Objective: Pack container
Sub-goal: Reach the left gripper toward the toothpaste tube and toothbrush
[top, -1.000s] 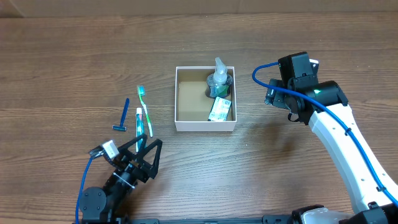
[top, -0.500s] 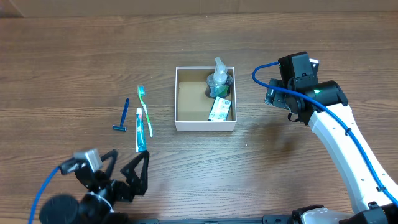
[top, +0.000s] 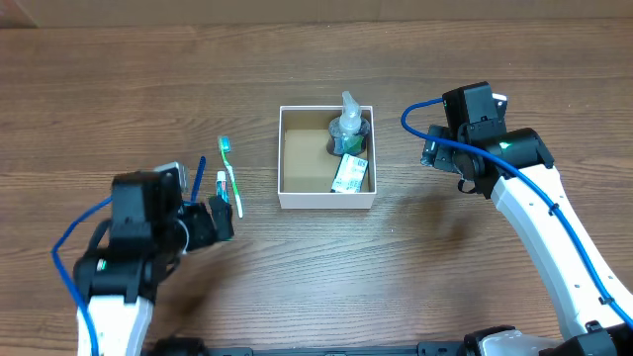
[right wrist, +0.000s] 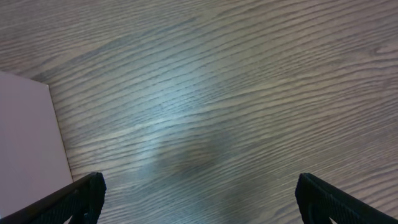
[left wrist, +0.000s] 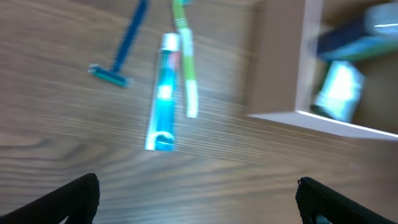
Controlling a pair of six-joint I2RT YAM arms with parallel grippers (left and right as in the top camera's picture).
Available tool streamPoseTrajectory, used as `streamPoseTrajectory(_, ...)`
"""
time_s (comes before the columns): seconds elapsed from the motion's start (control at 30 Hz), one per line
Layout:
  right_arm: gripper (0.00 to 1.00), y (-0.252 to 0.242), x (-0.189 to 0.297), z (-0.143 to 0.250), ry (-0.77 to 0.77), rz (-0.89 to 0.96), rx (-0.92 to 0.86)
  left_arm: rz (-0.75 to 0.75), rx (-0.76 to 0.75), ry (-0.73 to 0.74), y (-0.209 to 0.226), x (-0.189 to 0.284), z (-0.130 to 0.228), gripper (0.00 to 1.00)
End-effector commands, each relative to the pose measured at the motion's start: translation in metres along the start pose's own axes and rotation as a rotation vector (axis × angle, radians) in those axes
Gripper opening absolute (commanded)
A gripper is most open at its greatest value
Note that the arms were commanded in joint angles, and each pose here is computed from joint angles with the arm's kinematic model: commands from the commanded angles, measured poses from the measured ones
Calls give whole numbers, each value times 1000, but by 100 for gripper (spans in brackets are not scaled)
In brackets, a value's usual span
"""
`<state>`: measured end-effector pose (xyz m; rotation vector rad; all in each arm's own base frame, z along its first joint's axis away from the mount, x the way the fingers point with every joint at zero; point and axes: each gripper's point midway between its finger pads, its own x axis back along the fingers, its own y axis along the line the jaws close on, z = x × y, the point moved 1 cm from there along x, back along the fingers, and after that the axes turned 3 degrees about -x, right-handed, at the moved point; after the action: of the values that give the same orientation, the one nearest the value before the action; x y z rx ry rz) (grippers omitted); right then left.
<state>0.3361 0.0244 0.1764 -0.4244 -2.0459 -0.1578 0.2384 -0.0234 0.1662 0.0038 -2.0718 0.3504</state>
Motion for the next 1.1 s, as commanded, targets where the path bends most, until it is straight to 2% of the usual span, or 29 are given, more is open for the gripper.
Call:
streamPoseTrajectory(0.0,100,-1,10,-11,-43,-7,-22,-165,-36,-10,27,-12,-15,100)
streamPoseTrajectory(0.43,100,-1,10,-11,-43,-7,-22,-245,-92,-65,39,-61,-56,100)
streamPoseTrajectory(0.7,100,-1,10,-11,-43,-7,-22,-249,-88,-26,43,-101,-61,100)
streamPoseTrajectory(0.9,100,-1,10,-11,-43,-7,-22,-249,-117,-63,44,-122,-75,100)
streamPoseTrajectory(1.07,100,-1,10,-11,-43,-7,-22,-250,-217,-72,46,-146,-83,95)
